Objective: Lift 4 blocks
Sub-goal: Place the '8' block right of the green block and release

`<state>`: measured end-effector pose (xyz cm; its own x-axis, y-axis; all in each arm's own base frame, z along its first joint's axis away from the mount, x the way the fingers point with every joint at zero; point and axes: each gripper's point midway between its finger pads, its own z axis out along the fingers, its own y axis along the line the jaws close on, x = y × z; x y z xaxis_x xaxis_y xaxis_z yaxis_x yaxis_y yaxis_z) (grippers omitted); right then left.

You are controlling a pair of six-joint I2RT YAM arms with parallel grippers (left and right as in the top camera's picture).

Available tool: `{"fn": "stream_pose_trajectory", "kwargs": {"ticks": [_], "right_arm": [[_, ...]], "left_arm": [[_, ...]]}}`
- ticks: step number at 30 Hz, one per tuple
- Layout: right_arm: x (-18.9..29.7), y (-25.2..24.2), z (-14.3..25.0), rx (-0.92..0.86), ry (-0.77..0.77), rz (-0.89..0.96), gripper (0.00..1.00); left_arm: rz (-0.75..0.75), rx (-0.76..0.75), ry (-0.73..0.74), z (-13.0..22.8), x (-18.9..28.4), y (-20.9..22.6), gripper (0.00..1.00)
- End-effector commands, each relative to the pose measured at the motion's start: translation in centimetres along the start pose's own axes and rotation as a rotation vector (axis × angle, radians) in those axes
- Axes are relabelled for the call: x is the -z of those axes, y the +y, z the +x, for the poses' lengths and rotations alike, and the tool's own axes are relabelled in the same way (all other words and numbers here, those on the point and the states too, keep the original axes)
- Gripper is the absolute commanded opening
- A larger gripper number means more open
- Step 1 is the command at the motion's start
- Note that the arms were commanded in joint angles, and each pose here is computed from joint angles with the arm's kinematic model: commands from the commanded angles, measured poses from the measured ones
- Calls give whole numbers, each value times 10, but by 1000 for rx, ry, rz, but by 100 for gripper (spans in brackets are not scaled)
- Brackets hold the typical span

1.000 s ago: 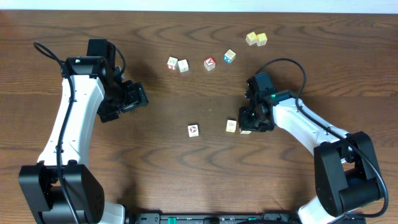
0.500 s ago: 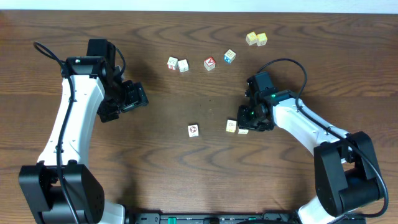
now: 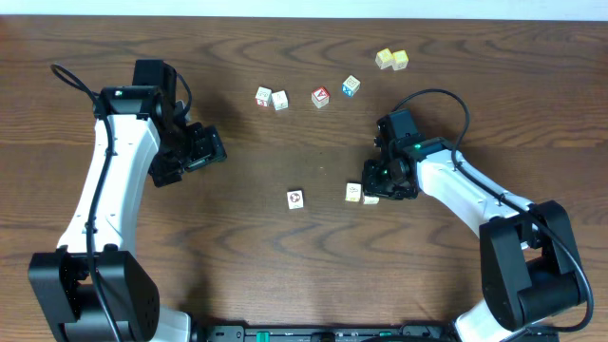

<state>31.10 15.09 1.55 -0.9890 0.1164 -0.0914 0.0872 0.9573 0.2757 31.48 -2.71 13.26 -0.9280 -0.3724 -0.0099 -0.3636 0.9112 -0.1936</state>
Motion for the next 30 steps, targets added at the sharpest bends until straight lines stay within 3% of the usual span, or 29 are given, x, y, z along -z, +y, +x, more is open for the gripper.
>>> {"fn": "stream_pose_trajectory", "kwargs": {"ticks": [1,11,18,20,23,30], "right_arm": [[0,1,-2,-19,-5,-8,33],[19,4,-22,-32,-32,-15,37],[44,-5,-33,13,-17,22,45],[54,-16,-39,45,-24,68,49],[69,-39,-48,90,-29,147,64],[70,-84,-57,-34,-64,237,60]], "left_arm": [[-10,0,-2,1,0,2,89],[-10,0,-1,1,0,2,89],[-9,0,-1,1,0,2,89],[-10,0,-1,1,0,2,89],[-10,0,0,1,0,2,89],[-9,0,-1,1,0,2,89]]}}
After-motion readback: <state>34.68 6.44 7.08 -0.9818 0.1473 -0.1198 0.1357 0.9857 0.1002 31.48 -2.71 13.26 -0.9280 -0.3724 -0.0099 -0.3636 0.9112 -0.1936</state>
